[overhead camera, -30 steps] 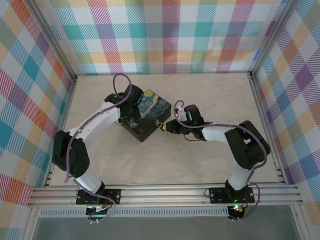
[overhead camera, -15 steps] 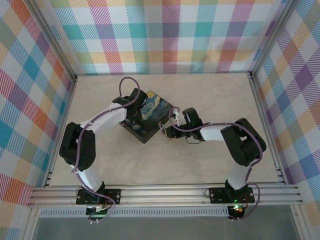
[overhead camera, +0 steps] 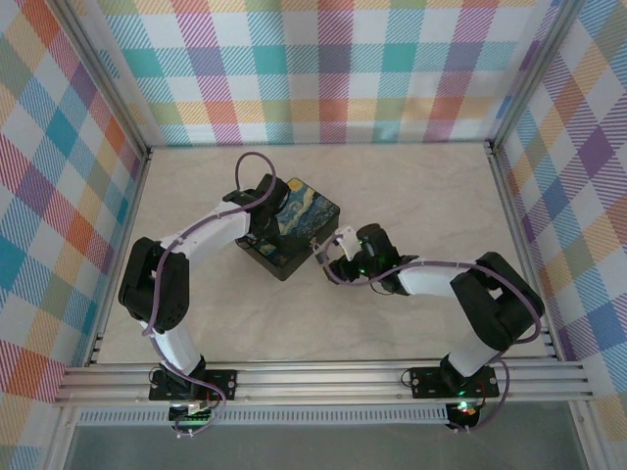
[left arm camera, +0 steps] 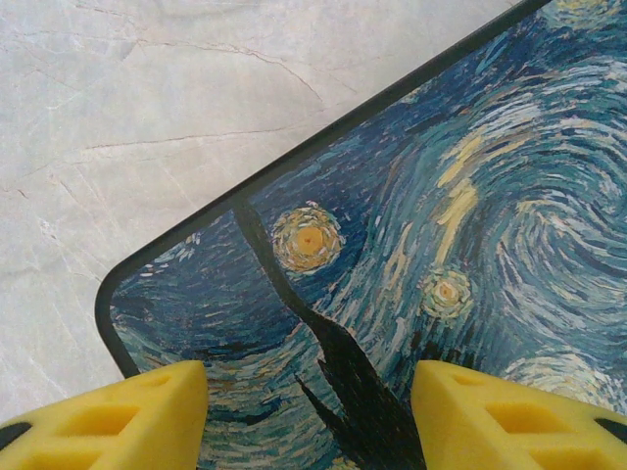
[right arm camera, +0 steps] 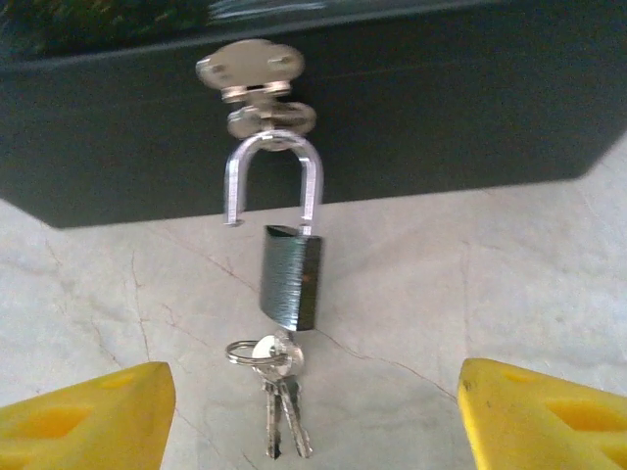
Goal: Unlock the padlock with the key
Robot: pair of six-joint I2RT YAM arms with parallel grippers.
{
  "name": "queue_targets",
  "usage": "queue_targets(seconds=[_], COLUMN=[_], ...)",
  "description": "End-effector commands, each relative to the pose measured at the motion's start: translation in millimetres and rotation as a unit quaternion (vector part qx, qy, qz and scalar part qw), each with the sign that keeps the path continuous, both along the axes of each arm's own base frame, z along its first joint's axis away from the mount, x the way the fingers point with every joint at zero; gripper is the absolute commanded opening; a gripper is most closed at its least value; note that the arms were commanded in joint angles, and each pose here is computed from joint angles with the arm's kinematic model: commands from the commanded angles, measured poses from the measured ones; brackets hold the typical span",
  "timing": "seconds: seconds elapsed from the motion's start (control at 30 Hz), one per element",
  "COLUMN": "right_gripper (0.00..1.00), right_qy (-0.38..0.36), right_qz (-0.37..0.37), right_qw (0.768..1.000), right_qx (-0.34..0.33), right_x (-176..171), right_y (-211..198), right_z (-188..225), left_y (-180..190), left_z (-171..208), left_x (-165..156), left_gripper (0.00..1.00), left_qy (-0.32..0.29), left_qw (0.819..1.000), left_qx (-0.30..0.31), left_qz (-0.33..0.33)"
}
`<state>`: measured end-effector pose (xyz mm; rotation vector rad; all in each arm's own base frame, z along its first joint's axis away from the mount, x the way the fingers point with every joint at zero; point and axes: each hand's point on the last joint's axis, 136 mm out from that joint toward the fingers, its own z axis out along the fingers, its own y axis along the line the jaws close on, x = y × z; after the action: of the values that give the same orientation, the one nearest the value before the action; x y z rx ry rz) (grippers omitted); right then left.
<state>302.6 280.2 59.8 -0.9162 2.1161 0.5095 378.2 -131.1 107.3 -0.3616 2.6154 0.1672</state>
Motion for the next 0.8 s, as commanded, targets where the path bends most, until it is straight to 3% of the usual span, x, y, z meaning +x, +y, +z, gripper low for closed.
queue_targets(seconds=[0.0, 0.33, 0.77], right_gripper=[0.75, 0.72, 0.35], right_qy=[-0.086, -0.05, -0.077], right_qz=[0.008, -0.033, -0.044], right_qw=[0.995, 0.998, 0.995], right_qx=[-0.052, -0.035, -0.036], right_x=[16, 33, 44], right_y=[8, 12, 13], right_z=[0, -21, -25], left_y=[-3, -9, -8], left_z=[-11, -10, -7], left_x=[-2, 1, 1], left_gripper=[0.57, 0.57, 0.56], left_qy=[0.012, 0.015, 0.016], left_qw=[1.0, 1.0, 1.0], left_qx=[0.005, -0.005, -0.003], left_qz=[-0.003, -0.011, -0.014])
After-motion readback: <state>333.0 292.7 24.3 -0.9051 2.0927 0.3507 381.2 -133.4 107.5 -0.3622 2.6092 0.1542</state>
